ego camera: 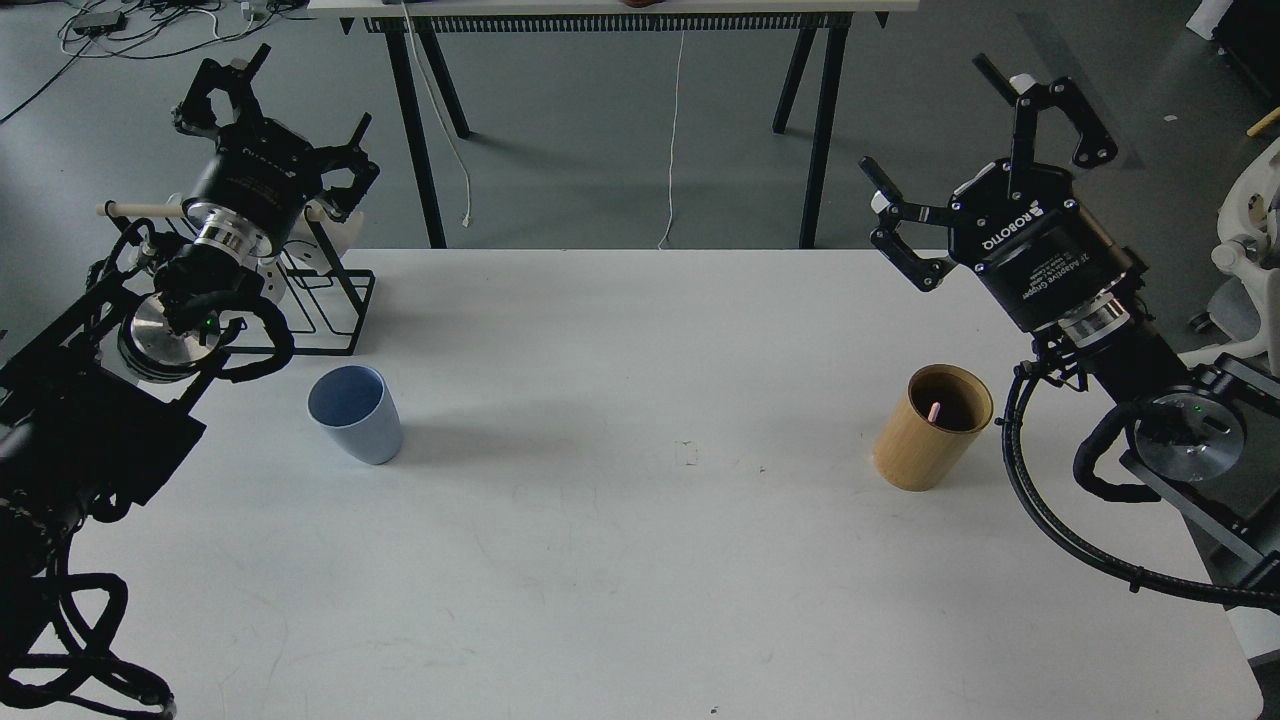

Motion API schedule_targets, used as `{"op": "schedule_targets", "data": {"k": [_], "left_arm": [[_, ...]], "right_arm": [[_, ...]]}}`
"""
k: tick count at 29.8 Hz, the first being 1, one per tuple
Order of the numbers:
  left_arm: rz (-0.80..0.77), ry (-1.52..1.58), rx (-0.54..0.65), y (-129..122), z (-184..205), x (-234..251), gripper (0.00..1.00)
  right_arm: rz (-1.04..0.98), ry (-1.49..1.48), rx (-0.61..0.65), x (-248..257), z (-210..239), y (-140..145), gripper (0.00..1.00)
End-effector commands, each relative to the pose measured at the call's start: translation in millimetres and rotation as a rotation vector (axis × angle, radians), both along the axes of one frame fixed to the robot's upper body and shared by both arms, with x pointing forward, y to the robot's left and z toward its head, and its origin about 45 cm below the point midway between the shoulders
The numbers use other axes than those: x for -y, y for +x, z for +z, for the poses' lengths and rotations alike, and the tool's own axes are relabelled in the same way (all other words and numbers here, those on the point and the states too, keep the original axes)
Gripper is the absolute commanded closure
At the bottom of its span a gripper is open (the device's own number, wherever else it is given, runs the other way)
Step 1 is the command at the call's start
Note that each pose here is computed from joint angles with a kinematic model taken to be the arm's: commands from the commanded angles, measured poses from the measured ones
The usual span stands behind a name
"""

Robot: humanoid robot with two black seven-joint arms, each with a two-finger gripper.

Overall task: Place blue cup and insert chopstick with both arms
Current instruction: 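Move the left gripper away from the rack and down beside the blue cup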

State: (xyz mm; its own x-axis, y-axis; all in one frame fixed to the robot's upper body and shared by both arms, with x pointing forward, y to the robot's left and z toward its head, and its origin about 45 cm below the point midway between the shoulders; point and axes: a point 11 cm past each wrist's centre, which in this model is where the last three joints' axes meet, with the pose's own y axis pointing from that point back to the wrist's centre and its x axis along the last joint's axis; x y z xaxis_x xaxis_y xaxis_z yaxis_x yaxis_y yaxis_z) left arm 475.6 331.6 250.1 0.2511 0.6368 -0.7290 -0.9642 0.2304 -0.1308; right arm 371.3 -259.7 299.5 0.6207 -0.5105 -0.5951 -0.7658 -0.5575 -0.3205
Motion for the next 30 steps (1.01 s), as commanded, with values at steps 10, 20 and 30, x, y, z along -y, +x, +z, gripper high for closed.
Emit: {"op": "schedule_targets", "data": {"k": [10, 20, 30], "left_arm": [[0.008, -0.005, 0.016, 2.5, 6.9, -1.9, 0.0], [0.122, -0.108, 0.152, 4.8, 39.0, -20.4, 0.0], [0.066, -0.13, 0.224, 20.4, 76.6, 6.6, 0.0]], "right_arm": [[-0.006, 0.002, -0.019, 2.0, -7.4, -3.1, 0.01], [0.011, 0.025, 0.004, -8.0, 0.9, 0.8, 0.01], [0.032, 0.021, 0.026, -10.6, 11.5, -2.3, 0.01]]}}
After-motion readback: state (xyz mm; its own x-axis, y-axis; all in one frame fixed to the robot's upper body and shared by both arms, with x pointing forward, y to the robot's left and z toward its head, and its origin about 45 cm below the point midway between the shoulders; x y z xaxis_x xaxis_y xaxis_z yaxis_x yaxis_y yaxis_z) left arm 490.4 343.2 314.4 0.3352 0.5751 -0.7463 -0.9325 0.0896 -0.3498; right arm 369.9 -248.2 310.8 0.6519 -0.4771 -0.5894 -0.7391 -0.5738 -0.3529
